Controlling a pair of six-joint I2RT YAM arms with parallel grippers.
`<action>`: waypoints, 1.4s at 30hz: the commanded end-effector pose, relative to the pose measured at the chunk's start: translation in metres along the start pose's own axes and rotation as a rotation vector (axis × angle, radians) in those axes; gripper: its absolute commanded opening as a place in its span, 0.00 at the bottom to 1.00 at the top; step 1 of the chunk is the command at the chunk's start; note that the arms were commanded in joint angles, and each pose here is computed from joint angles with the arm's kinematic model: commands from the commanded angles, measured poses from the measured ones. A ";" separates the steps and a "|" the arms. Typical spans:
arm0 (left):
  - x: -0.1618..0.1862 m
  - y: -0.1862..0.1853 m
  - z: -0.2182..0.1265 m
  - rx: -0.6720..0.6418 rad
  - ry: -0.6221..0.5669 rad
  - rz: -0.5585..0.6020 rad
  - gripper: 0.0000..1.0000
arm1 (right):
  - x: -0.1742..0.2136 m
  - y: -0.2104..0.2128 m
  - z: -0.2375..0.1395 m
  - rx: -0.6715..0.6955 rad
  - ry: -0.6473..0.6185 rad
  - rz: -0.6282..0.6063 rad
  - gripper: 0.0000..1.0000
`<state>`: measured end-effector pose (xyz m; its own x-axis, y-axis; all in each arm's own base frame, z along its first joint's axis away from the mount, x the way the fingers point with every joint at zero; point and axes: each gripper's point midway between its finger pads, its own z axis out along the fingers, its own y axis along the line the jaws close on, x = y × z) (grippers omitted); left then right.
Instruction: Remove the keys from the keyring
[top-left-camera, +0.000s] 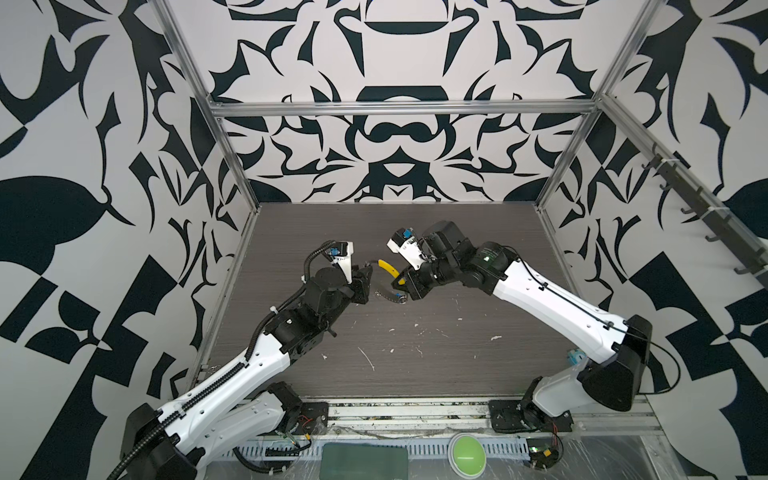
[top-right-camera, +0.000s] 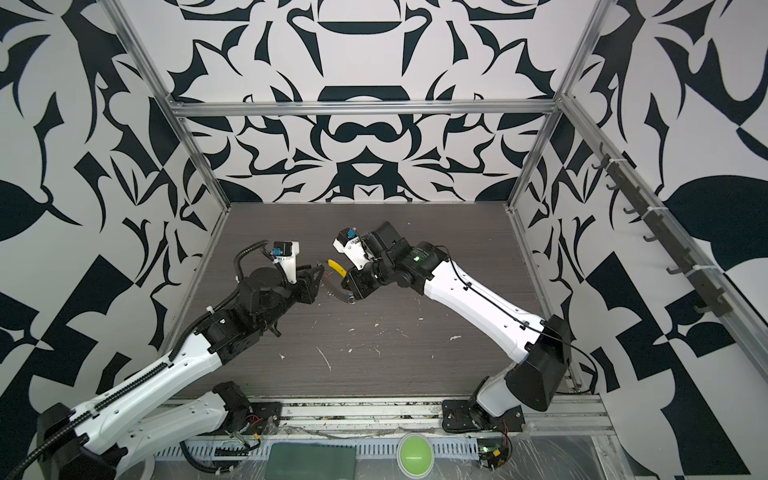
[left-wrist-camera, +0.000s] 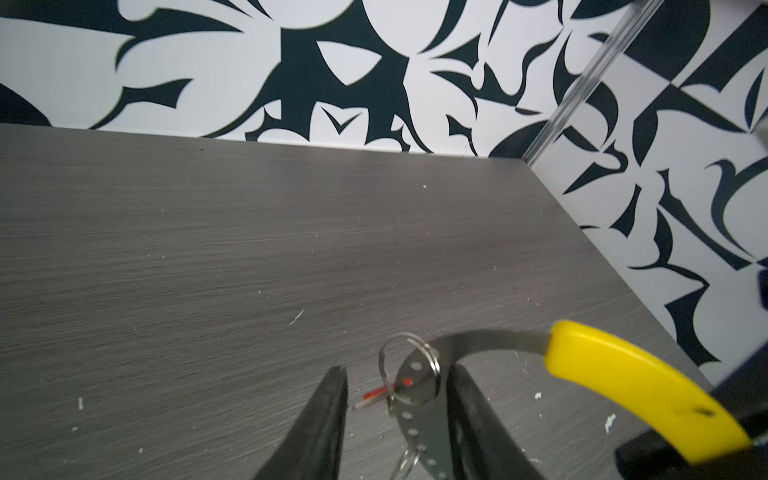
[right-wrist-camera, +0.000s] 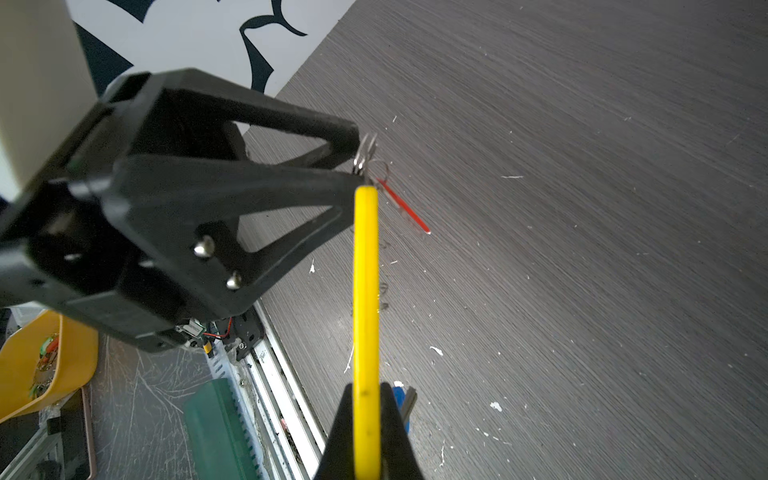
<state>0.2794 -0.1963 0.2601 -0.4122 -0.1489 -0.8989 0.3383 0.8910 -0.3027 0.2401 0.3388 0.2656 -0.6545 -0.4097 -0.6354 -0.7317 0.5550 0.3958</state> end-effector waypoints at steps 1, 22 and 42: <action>-0.024 0.030 -0.016 -0.148 -0.093 -0.019 0.42 | -0.010 0.001 -0.018 0.028 -0.039 0.006 0.00; -0.022 -0.078 -0.082 0.579 0.155 0.071 0.59 | 0.040 0.053 -0.028 -0.491 0.141 -0.338 0.00; 0.015 -0.101 -0.096 0.824 0.490 0.032 0.36 | 0.041 0.062 -0.037 -0.552 0.164 -0.404 0.00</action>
<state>0.1693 -0.2461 0.2988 -0.6437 0.2040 -0.7376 0.7536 0.3371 -0.5644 0.1644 0.3292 0.2623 -0.3401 -0.6737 -0.6561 -0.8682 -0.0431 0.4944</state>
